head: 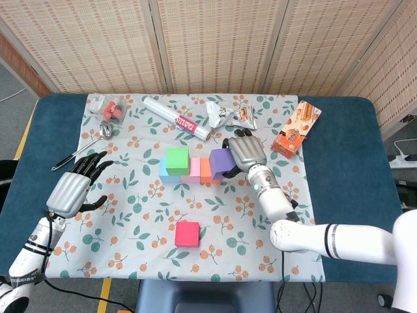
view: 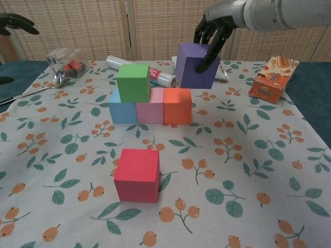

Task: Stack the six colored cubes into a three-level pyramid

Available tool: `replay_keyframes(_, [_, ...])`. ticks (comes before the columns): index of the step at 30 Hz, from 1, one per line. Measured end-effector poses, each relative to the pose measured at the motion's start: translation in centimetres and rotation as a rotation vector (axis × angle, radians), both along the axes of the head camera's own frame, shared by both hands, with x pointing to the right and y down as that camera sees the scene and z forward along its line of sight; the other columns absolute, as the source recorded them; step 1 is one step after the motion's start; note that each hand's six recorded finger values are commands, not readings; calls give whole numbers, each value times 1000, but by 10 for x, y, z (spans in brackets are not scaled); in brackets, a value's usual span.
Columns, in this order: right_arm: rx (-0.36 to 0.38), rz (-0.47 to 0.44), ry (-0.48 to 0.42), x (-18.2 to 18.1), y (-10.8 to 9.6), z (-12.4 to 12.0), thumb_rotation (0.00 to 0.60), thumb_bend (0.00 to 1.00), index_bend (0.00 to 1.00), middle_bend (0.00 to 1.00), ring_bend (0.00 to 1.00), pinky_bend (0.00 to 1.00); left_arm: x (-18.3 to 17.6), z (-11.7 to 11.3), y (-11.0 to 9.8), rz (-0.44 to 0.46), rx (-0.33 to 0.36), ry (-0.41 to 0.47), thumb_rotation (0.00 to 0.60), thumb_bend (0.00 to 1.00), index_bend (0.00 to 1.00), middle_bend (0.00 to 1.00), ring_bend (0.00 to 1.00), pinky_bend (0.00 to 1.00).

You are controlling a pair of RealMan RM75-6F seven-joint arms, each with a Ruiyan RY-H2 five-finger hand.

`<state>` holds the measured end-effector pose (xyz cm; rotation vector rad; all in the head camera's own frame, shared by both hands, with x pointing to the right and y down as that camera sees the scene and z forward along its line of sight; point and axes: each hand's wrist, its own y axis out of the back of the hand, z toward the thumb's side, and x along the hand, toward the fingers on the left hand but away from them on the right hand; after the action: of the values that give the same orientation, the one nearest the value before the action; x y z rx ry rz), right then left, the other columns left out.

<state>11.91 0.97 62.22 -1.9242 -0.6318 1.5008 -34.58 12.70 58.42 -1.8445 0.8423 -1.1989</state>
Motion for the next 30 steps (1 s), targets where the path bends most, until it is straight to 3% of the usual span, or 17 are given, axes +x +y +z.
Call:
replay_keyframes(19, [22, 19, 160, -51, -18, 31, 600, 297, 563, 466, 198, 191, -5, 1, 2, -18, -6, 24, 600, 291, 141, 18, 0, 119])
replay_keyframes(30, [4, 32, 173, -67, -14, 34, 600, 297, 556, 466, 198, 191, -8, 1, 5, -25, -6, 40, 600, 292, 138, 17, 0, 118])
